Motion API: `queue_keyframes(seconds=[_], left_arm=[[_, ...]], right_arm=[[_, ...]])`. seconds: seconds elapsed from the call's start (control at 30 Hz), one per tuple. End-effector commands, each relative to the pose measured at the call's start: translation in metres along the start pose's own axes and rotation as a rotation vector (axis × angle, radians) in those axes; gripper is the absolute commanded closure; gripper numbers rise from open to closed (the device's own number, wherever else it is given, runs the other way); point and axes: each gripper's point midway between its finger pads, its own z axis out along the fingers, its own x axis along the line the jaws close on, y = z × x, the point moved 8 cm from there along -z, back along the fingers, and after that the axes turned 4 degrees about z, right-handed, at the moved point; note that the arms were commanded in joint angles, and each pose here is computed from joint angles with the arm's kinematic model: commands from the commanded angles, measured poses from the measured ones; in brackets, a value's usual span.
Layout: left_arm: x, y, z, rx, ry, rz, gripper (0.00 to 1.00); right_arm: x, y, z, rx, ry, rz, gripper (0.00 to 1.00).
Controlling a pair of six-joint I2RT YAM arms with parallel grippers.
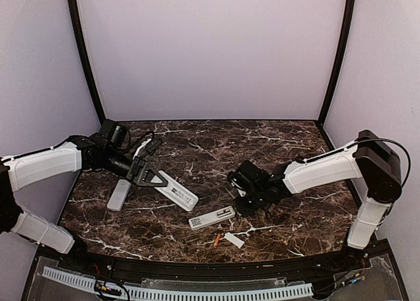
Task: Unload the batteries from the remote control
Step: Pick up the screwdriver from the center of the board, then remove the battery cover from the remote control.
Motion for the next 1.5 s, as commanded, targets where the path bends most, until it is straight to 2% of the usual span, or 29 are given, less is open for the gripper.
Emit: queue_keyframes(seconds=[0.0,0.07,0.17,0.27,0.47,0.73,0.83,1.1,1.47], left_arm=[[-0.004,-0.001,-0.002,0.001,-0.026,0.018,1.0],[-0.003,-0.001,-0.002,0.0,-0.017,0.018,1.0],[-0.002,-0.001,-0.003,-0.004,0.013,0.021,1.0],[0.005,0.0,-0.005,-0.014,0.113,0.021,1.0],[0.014,0.002,-0.006,-0.014,0.212,0.001,1.0],[0.007,0.004,-0.008,-0.03,0.178,0.026,1.0],[0.003,0.004,-0.009,-0.039,0.157,0.041,1.0],[0.001,0.003,-0.008,-0.038,0.119,0.042,1.0],[0.0,0.002,-0.007,-0.03,0.1,0.038,1.0]], right_arm=[[-0.007,-0.023,0.009,0.111,-0.072,0.02,0.97],[-0.007,-0.018,0.0,0.093,-0.071,0.027,1.0],[-0.008,-0.007,-0.02,0.059,-0.071,0.04,1.0],[-0.008,0.002,-0.046,0.034,-0.036,0.062,1.0],[0.014,0.004,-0.106,-0.016,0.165,0.077,1.0],[0.042,-0.001,-0.155,-0.051,0.45,0.145,1.0],[0.055,0.002,-0.162,-0.052,0.516,0.172,1.0],[0.093,0.006,-0.154,0.002,0.535,0.155,1.0],[0.109,0.014,-0.142,0.039,0.523,0.127,1.0]])
